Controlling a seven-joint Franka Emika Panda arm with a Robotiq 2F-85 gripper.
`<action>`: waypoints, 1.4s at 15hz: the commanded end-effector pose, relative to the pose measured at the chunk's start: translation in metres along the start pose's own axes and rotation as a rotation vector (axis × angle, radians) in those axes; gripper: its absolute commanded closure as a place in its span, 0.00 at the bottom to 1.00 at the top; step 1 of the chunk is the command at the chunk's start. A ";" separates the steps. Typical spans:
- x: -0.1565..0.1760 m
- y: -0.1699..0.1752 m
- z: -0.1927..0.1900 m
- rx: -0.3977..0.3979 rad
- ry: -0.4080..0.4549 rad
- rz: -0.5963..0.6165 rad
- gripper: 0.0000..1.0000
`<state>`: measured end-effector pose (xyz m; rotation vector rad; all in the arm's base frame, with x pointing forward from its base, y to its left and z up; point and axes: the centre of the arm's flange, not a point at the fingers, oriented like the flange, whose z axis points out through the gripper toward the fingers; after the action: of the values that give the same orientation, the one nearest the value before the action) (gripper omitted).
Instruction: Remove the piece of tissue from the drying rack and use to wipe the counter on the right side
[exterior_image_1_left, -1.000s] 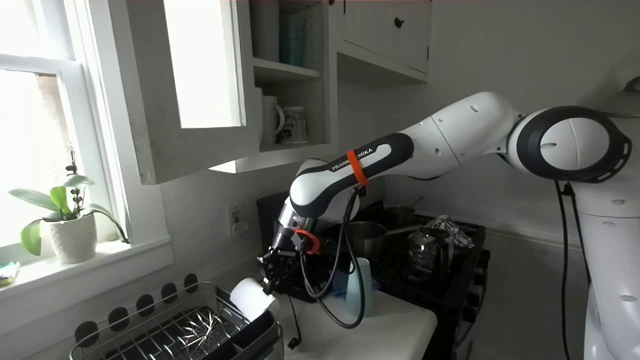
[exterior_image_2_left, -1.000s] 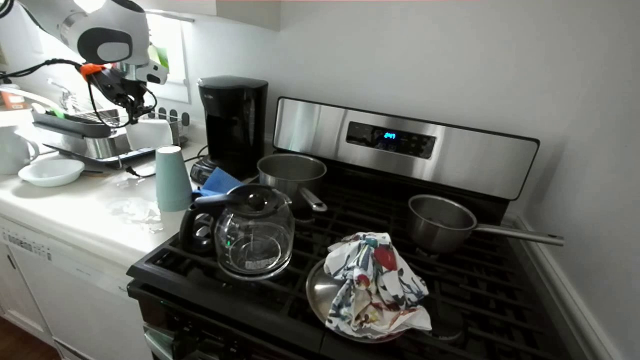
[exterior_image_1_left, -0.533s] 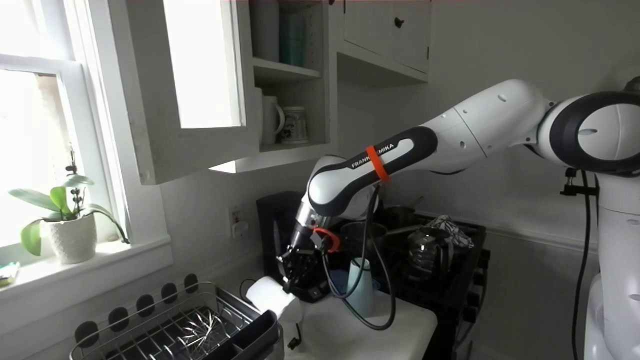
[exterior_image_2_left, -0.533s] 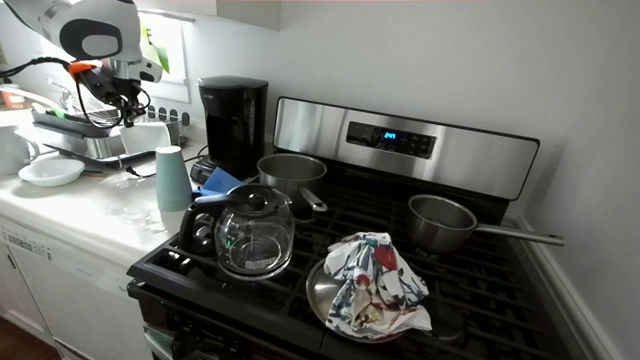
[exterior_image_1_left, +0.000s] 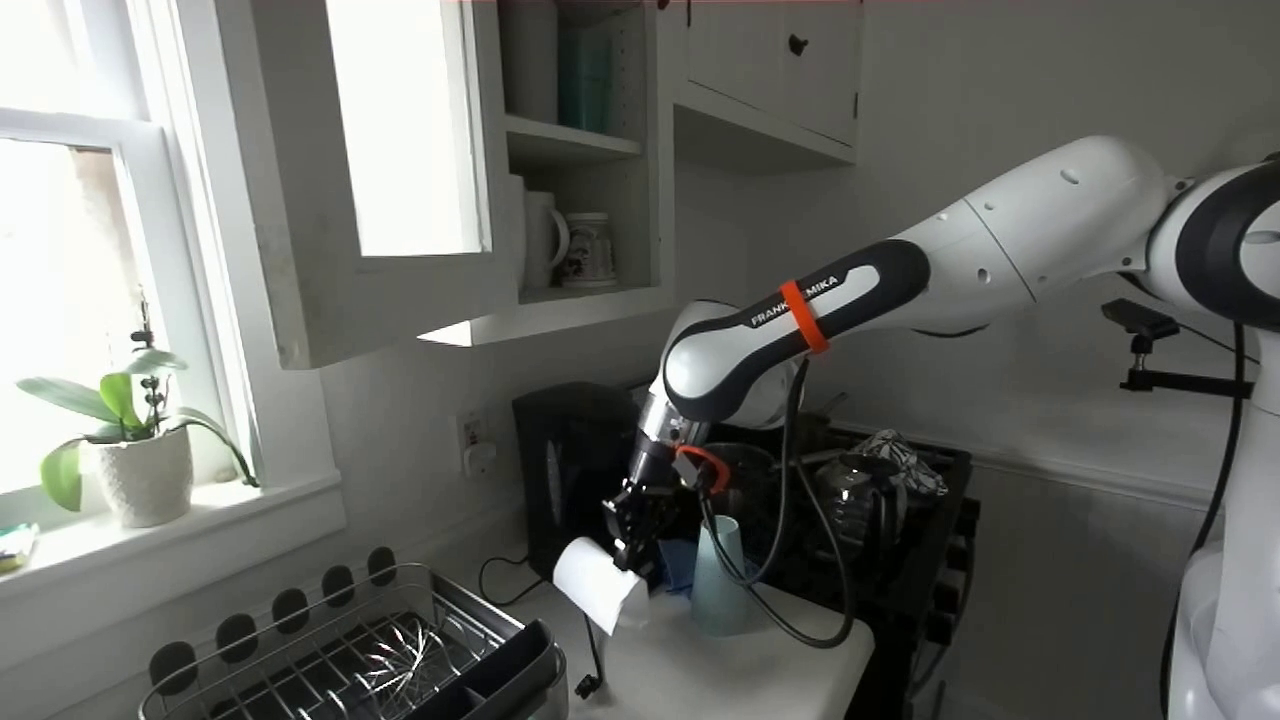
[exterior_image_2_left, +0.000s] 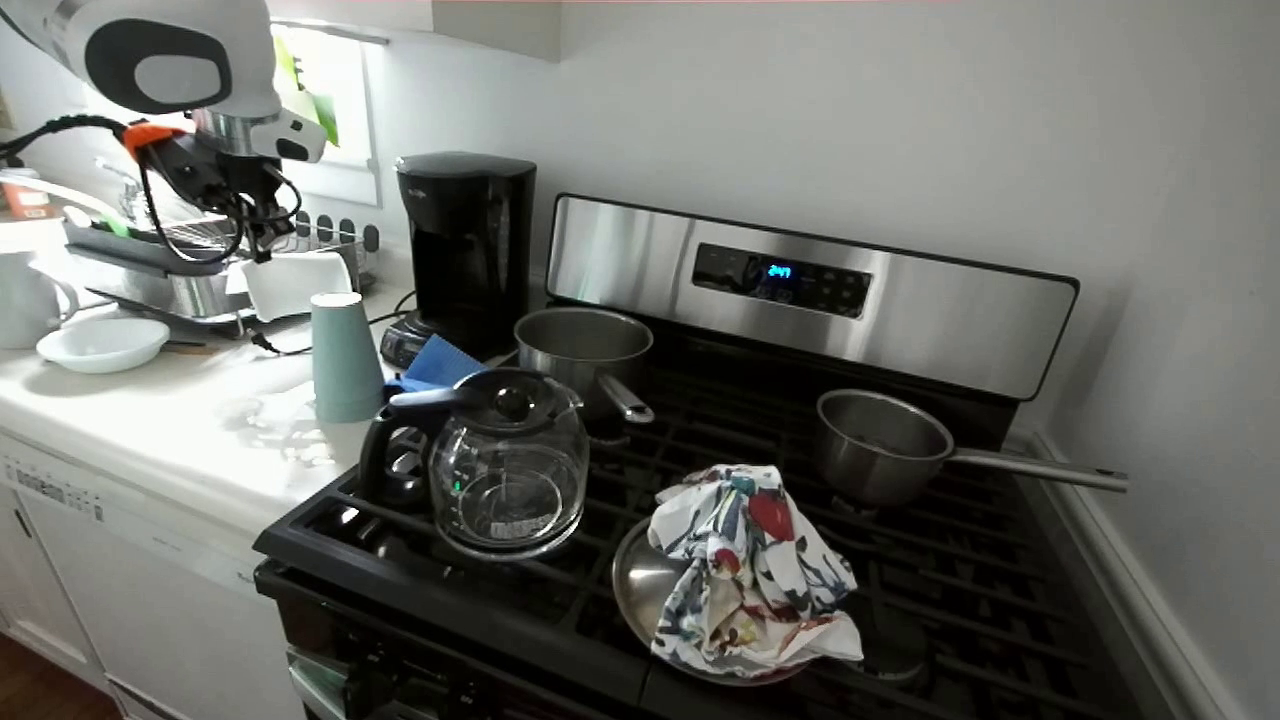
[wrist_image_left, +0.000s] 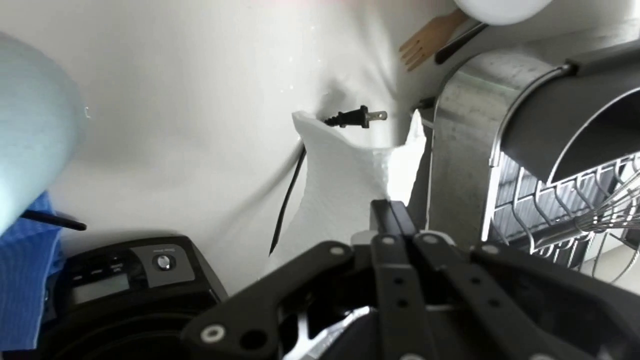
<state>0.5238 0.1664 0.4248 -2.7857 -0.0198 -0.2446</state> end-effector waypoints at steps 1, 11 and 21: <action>-0.031 0.018 -0.017 -0.023 0.014 -0.031 1.00; -0.073 0.047 -0.018 -0.051 -0.016 -0.135 1.00; -0.067 0.049 0.017 -0.135 -0.082 -0.265 1.00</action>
<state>0.4580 0.1233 0.3896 -2.8859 -0.3408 -0.1954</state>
